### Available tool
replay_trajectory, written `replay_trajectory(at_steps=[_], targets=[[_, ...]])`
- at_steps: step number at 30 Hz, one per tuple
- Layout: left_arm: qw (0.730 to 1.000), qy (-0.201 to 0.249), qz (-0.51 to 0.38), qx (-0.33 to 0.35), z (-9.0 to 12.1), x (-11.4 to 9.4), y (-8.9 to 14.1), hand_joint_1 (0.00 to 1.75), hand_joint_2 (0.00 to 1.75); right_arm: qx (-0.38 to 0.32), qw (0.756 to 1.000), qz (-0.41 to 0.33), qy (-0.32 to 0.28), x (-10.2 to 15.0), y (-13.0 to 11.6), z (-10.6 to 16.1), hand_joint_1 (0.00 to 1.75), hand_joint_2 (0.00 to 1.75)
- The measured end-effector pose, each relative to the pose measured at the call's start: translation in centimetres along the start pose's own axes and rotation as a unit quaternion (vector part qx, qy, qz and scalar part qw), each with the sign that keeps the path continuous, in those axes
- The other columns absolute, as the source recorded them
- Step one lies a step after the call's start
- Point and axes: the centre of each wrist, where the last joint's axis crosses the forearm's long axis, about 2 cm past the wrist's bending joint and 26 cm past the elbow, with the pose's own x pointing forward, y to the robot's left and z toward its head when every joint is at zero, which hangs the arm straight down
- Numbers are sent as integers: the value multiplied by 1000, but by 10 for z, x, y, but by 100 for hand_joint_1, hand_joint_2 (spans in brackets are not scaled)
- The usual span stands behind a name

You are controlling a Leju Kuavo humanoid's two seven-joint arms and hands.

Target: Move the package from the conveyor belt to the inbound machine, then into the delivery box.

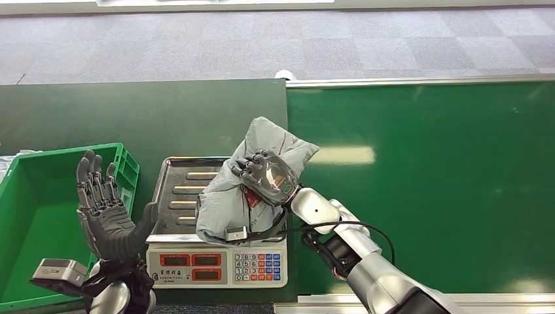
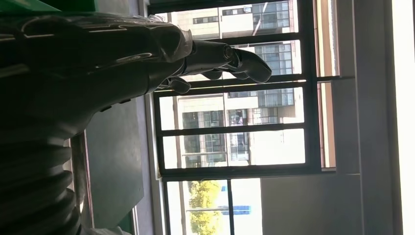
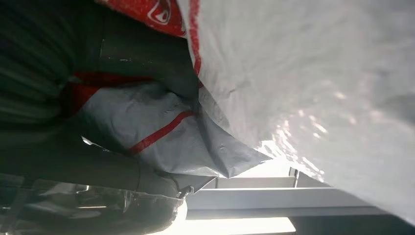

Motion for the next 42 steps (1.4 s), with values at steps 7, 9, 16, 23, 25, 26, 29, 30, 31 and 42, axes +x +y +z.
replay_trajectory(at_steps=[7, 9, 16, 23, 25, 26, 29, 30, 31, 42], targets=[[1000, 1, 4, -2, 0, -1, -2, 0, 175, -15, 1000, -2, -18, 5, -7, -13, 175, 175], [1000, -1, 8, -3, -2, -1, -3, 0, 175, -21, 999, -3, -25, 6, -12, -21, 175, 175], [1000, -2, 17, -6, -4, -1, -7, 0, 175, 37, 999, -32, -6, 11, -8, -32, 97, 175], [1000, 0, 22, -10, -3, -2, -7, 0, 175, 67, 997, -47, 15, 14, 1, -26, 0, 175], [1000, 1, 23, -12, -4, -4, -7, 0, 175, 68, 996, -53, 19, 14, 2, -25, 0, 175], [1000, 1, 24, -12, -5, -4, -7, 0, 175, 67, 996, -57, 20, 15, 2, -25, 0, 175], [1000, -1, 25, -12, -8, -6, -7, 0, 175, 54, 996, -70, 18, 16, 2, -25, 0, 175], [1000, 0, 26, -11, -9, -7, -7, 0, 175, 49, 996, -73, 17, 16, 2, -26, 0, 175], [1000, 0, 27, -11, -10, -7, -7, 0, 175, 46, 996, -75, 17, 16, 1, -25, 0, 175], [1000, 7, 17, 2, -9, -12, -6, 0, 175, -124, 956, -256, 70, 33, 0, -24, 0, 175]])
